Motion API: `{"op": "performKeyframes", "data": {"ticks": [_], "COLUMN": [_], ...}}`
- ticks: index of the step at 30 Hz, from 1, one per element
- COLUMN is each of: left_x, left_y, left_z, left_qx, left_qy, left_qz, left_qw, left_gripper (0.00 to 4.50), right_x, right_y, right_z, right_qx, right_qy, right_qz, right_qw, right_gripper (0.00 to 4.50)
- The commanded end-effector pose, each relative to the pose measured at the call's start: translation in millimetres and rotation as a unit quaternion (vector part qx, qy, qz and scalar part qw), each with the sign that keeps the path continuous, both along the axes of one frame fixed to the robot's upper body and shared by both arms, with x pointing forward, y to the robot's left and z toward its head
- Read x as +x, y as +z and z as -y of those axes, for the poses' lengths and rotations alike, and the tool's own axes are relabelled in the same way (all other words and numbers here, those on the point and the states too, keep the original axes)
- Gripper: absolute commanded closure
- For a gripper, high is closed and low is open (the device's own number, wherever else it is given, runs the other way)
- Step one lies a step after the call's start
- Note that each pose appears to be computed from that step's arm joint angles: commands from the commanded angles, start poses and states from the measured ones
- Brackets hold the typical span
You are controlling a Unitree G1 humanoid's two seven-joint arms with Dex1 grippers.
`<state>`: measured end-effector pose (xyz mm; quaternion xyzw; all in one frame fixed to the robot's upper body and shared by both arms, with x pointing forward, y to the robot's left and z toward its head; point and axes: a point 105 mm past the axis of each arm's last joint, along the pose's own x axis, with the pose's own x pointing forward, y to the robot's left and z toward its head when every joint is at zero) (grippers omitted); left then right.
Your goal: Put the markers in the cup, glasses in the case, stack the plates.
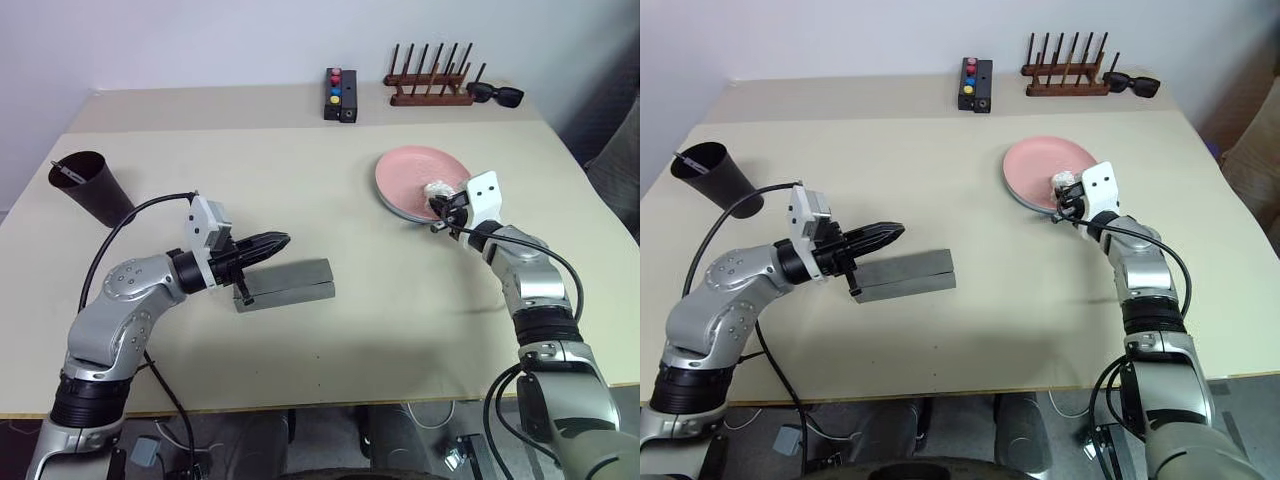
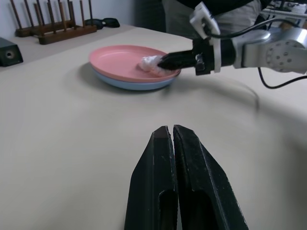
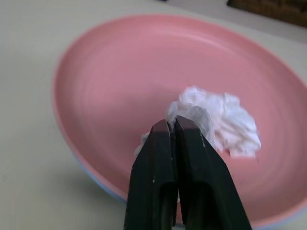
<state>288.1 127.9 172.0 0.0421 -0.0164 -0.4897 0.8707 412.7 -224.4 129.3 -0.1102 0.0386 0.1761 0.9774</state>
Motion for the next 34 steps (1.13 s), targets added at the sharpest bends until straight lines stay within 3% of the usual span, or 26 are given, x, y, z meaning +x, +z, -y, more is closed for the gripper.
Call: {"op": "performKeyframes", "data": {"ticks": [1, 5, 9, 17, 26, 34], "left_x": [-4, -1, 3, -20, -50, -56], "left_y": [13, 13, 17, -6, -36, -44], "left_z": [-8, -14, -53, -118, -151, -155], "left_qx": [-0.009, -0.009, -0.003, 0.058, 0.068, 0.065], "left_qy": [0.013, 0.032, 0.108, 0.23, 0.291, 0.309], "left_qz": [0.028, 0.03, 0.041, 0.033, -0.018, -0.023], "left_qw": [0.999, 0.999, 0.993, 0.971, 0.954, 0.948], "left_gripper": [4.44, 4.44, 4.44, 4.44, 4.44, 4.44], "right_x": [0, -8, -39, -90, -94, -91], "right_y": [35, 45, 59, 45, 29, 24], "right_z": [6, 15, 14, 28, 46, 50], "right_qx": [-0.005, -0.013, -0.012, -0.005, 0.002, -0.003], "right_qy": [0.008, 0.015, 0.098, 0.204, 0.196, 0.199], "right_qz": [0.065, 0.083, 0.097, 0.02, -0.013, -0.021], "right_qw": [0.998, 0.996, 0.99, 0.979, 0.981, 0.98], "right_gripper": [2.81, 2.81, 2.81, 2.81, 2.81, 2.81]}}
